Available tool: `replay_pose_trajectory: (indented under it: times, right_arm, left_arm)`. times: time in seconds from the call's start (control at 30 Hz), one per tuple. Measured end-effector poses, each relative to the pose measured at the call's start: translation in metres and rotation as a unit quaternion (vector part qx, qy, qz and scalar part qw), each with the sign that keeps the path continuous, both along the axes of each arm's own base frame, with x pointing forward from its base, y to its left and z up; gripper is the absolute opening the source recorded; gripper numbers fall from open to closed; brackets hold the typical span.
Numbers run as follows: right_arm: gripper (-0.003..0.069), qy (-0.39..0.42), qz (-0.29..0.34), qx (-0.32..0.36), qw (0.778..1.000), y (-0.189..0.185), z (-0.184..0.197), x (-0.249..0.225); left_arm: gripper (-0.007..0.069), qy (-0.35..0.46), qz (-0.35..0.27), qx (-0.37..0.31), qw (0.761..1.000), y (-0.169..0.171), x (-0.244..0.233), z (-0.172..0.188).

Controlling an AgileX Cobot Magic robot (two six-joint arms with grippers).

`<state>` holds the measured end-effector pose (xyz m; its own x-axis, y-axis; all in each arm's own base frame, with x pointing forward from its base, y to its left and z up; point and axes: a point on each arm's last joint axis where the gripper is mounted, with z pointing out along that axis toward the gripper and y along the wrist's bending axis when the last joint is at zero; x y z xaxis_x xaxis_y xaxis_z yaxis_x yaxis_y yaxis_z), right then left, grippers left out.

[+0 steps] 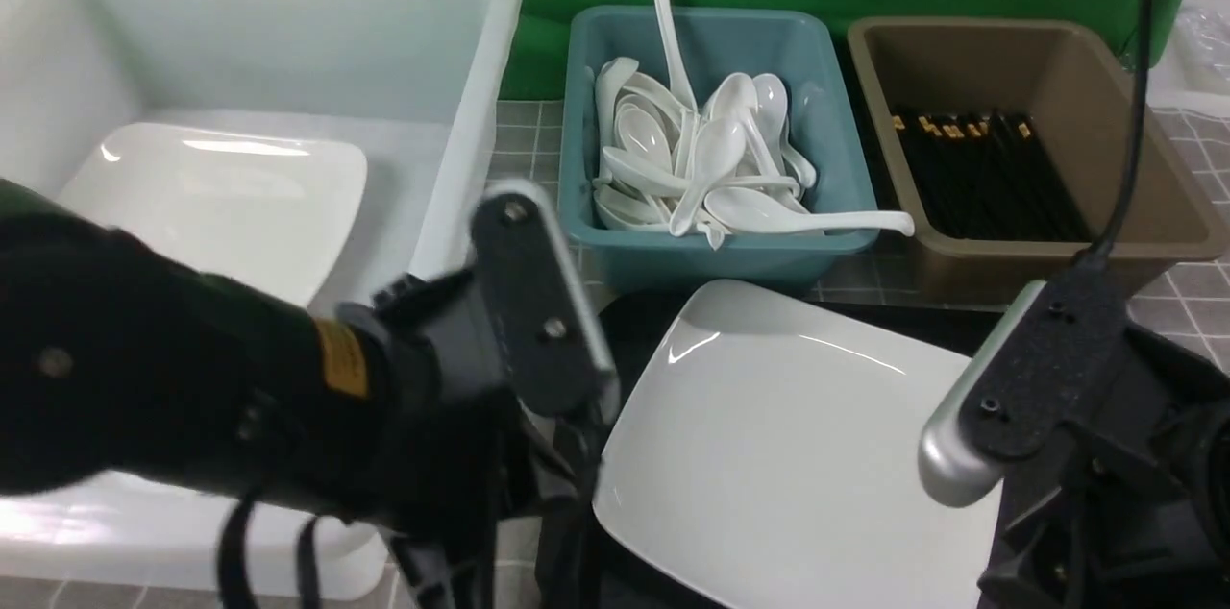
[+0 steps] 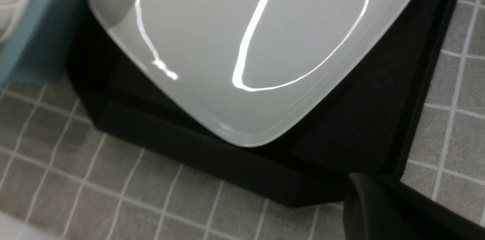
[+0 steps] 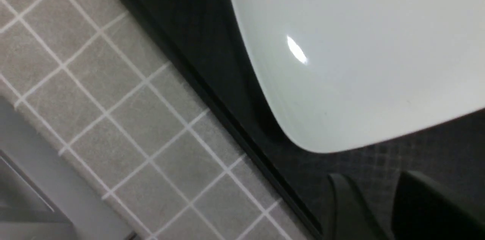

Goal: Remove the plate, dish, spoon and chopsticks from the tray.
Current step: Use the left arm to grab a plate from the dinner plate

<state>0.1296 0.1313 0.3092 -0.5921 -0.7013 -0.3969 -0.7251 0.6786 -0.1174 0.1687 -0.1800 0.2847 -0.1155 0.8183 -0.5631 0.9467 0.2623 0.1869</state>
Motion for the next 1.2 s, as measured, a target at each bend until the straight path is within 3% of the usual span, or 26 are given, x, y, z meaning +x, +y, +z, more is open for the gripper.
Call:
replay_pose_trajectory:
  times: [0.23, 0.33, 0.6, 0.8, 1.2]
  right_arm:
    - [0.0234, -0.031, -0.011, 0.041, 0.999, -0.028, 0.024, -0.024]
    - [0.0234, -0.051, -0.018, 0.070, 0.996, -0.041, 0.034, -0.035]
    - [0.0234, -0.106, -0.025, 0.142, 0.984, -0.074, 0.054, -0.064]
    - [0.0234, -0.117, -0.032, 0.163, 0.979, -0.082, 0.058, -0.072]
    - [0.0234, -0.117, -0.032, 0.164, 0.979, -0.083, 0.058, -0.072]
  left_arm:
    - [0.0040, -0.005, -0.123, 0.080, 0.989, -0.063, 0.012, -0.053]
    - [0.0111, 0.002, -0.153, 0.117, 0.981, -0.083, 0.023, -0.079]
    - [0.0422, -0.019, -0.203, 0.208, 0.957, -0.098, 0.047, -0.125]
    - [0.0452, -0.054, -0.214, 0.209, 0.953, -0.101, 0.053, -0.126]
    - [0.0383, -0.077, -0.233, 0.227, 0.942, -0.103, 0.056, -0.131]
